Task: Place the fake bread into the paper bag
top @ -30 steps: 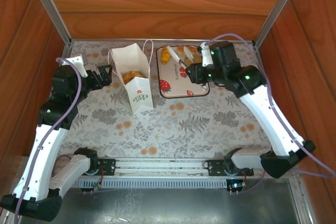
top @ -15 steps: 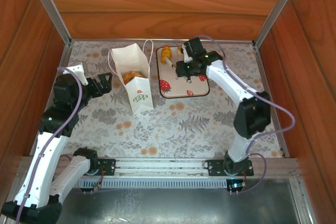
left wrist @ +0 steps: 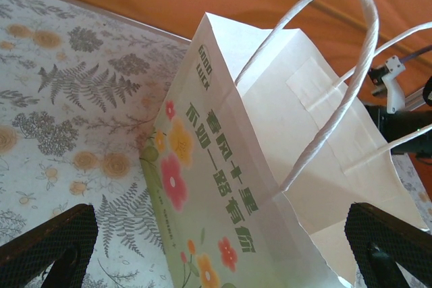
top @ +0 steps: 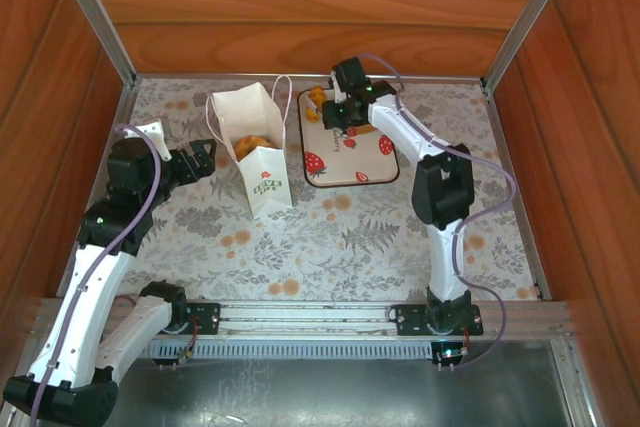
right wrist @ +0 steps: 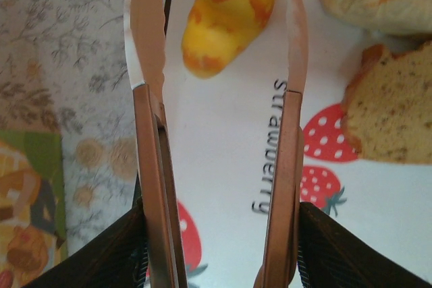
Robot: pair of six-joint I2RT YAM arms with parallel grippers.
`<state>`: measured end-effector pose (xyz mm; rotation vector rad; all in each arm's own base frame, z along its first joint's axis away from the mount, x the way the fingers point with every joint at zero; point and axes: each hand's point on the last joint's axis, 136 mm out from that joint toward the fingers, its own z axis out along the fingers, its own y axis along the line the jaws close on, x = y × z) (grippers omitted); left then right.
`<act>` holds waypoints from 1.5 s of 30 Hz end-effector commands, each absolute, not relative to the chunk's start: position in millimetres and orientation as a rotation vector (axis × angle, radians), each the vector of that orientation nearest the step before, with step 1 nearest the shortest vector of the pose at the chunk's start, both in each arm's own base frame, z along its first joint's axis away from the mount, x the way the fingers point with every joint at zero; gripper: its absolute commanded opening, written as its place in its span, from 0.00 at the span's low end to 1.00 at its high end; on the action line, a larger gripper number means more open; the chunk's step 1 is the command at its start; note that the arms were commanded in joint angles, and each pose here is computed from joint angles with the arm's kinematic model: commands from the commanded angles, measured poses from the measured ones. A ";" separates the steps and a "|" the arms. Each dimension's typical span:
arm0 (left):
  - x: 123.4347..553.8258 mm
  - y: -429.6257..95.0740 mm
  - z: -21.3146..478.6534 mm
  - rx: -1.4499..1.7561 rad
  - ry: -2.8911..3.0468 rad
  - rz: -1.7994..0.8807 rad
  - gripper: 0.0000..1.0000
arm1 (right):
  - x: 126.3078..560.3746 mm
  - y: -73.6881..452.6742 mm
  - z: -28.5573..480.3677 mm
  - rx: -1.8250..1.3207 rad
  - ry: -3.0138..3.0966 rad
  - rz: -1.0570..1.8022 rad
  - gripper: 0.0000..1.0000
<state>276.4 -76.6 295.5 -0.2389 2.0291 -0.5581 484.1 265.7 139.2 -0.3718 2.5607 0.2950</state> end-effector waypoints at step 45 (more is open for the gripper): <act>294.5 -98.9 298.9 -0.226 2.154 -0.632 0.94 | 420.6 216.2 245.1 -0.273 2.401 0.273 0.32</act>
